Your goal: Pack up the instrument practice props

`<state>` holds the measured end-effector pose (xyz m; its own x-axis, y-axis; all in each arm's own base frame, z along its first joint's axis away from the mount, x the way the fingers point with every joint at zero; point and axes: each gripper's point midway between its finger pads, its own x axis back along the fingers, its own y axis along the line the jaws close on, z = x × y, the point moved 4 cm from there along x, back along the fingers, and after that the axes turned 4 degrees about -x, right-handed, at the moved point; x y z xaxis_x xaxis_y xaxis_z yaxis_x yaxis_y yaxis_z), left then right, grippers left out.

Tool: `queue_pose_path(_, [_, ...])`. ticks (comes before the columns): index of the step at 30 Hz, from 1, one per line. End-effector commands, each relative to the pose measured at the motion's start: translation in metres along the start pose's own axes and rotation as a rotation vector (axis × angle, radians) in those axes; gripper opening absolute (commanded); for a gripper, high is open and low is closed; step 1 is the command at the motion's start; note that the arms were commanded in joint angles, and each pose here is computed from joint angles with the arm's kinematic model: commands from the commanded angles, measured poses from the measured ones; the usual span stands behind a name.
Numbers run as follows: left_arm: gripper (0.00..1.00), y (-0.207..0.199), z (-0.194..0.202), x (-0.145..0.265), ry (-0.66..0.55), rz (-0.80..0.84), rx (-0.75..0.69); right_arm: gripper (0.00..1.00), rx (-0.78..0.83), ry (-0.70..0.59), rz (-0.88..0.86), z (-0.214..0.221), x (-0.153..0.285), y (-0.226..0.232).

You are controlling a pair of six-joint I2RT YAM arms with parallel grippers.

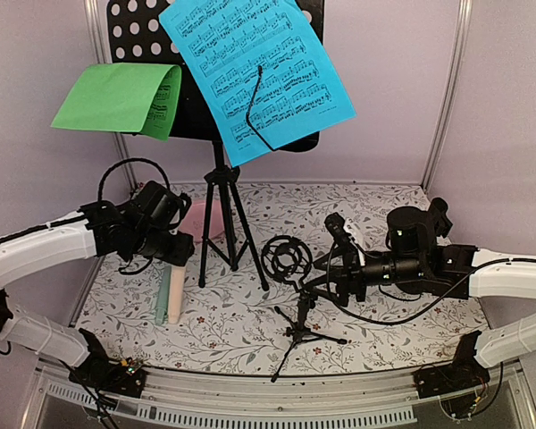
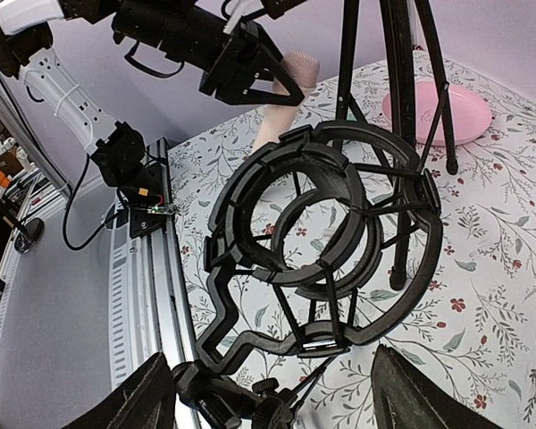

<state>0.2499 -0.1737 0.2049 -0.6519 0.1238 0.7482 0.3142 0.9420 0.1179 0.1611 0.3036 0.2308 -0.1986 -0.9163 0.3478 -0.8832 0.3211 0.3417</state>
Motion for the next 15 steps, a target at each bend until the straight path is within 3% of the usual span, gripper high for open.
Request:
queue_pose_path(1, [0.52, 0.001, -0.004, -0.033, 0.025, 0.059, -0.018, 0.77, -0.008, -0.006, 0.026, 0.001, 0.004, -0.003])
queue_pose_path(8, [0.53, 0.033, -0.006, -0.064, 0.072, 0.007, 0.084, 0.77, -0.005, -0.011, 0.034, -0.001, 0.006, -0.003])
queue_pose_path(15, [0.56, 0.033, 0.002, -0.091, 0.108, -0.008, 0.148, 0.78, -0.001, -0.024, 0.029, -0.003, 0.010, 0.000])
